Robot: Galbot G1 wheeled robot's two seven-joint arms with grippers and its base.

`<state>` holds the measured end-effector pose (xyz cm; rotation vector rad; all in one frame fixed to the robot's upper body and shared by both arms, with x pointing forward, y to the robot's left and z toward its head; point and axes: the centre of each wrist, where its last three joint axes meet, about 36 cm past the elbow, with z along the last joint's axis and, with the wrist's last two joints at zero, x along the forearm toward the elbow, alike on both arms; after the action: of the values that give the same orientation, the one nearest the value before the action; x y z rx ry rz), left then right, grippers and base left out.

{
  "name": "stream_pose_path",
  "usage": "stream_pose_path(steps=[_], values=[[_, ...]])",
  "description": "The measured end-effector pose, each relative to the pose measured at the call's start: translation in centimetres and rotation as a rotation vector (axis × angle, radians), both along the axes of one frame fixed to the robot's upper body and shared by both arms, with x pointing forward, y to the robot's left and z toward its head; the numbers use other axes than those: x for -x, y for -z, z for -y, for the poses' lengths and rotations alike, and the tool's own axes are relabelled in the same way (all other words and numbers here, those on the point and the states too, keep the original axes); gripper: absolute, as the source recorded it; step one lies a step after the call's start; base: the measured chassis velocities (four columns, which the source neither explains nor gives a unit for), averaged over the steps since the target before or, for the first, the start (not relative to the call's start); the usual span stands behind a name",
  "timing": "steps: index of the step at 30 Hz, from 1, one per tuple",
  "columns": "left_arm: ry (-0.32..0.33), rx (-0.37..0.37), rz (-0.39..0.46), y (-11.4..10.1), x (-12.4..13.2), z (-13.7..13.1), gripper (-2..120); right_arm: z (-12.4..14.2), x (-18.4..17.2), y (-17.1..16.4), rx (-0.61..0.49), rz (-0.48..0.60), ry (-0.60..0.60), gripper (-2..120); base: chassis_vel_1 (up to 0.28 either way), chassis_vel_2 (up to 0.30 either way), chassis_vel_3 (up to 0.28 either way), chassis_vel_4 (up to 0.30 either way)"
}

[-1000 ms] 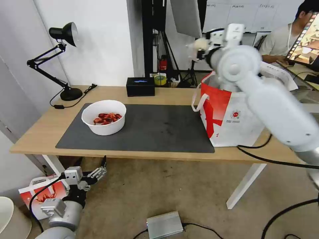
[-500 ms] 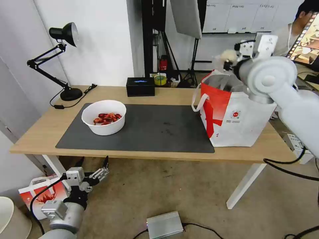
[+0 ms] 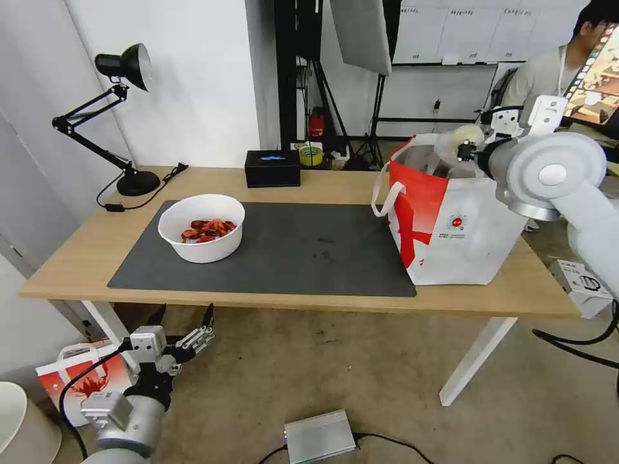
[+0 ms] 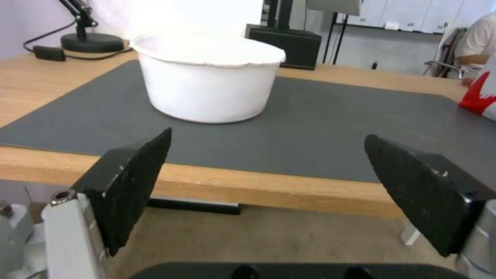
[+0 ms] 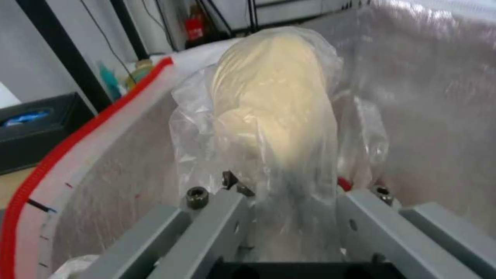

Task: Pick up the trash from the table and place it into the takeout bag.

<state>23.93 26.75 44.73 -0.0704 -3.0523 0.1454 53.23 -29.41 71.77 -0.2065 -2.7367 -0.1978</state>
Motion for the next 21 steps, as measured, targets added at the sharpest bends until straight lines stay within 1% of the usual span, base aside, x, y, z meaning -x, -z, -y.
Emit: stream_pose_path(steps=[1, 2, 6, 7, 10, 11, 13, 14, 15, 17, 19, 20, 21], values=[[0.002, 0.0, 0.0, 0.0, 0.0, 0.0, 100, 0.1, -0.1, -0.1, -0.005, -0.004, 0.004, 10, 0.0, 0.0, 0.0, 0.0], [0.002, 0.0, 0.0, 0.0, 0.0, 0.0, 100, 0.1, -0.1, -0.1, -0.005, -0.004, 0.004, 10, 0.0, 0.0, 0.0, 0.0], [0.007, -0.001, 0.002, 0.0, -0.1, 0.0, 100, 0.5, -0.1, -0.7, -0.005, -0.015, 0.017, 28, 0.0, 0.0, 0.0, 0.0], [0.007, -0.001, 0.002, 0.0, -0.1, 0.0, 100, 0.5, -0.1, -0.7, -0.005, -0.015, 0.017, 28, 0.0, 0.0, 0.0, 0.0], [0.009, 0.0, 0.005, -0.1, -0.2, 0.1, 100, 0.5, 0.0, -1.0, -0.003, -0.016, 0.023, 43, 0.0, 0.0, 0.0, 0.0], [0.009, 0.0, 0.005, -0.1, -0.2, 0.1, 100, 0.5, 0.0, -1.0, -0.003, -0.016, 0.023, 43, 0.0, 0.0, 0.0, 0.0], [0.01, 0.001, 0.006, -0.1, -0.2, 0.1, 100, 0.5, 0.0, -1.2, -0.006, -0.017, 0.024, 55, 0.0, 0.0, 0.0, 0.0], [0.01, 0.001, 0.006, 0.0, -0.3, 0.1, 100, 0.5, 0.0, -1.3, -0.007, -0.017, 0.024, 58, 0.0, 0.0, 0.0, 0.0], [0.01, 0.001, 0.006, 0.0, -0.3, 0.1, 100, 0.5, 0.0, -1.3, -0.007, -0.017, 0.024, 58, 0.0, 0.0, 0.0, 0.0], [0.01, 0.0, 0.006, 0.0, -0.3, 0.0, 100, 0.5, 0.0, -1.4, -0.009, -0.018, 0.024, 67, 0.0, 0.0, 0.0, 0.0], [0.01, 0.0, 0.006, 0.0, -0.4, 0.0, 100, 0.5, 0.0, -1.4, -0.009, -0.019, 0.025, 77, 0.0, 0.0, 0.0, 0.0], [0.01, 0.0, 0.006, 0.0, -0.4, 0.0, 100, 0.5, 0.0, -1.4, -0.009, -0.019, 0.025, 77, 0.0, 0.0, 0.0, 0.0], [0.01, 0.0, 0.006, 0.0, -0.4, 0.0, 100, 0.5, -0.1, -1.4, -0.009, -0.019, 0.026, 82, 0.0, 0.0, 0.0, 0.0]])
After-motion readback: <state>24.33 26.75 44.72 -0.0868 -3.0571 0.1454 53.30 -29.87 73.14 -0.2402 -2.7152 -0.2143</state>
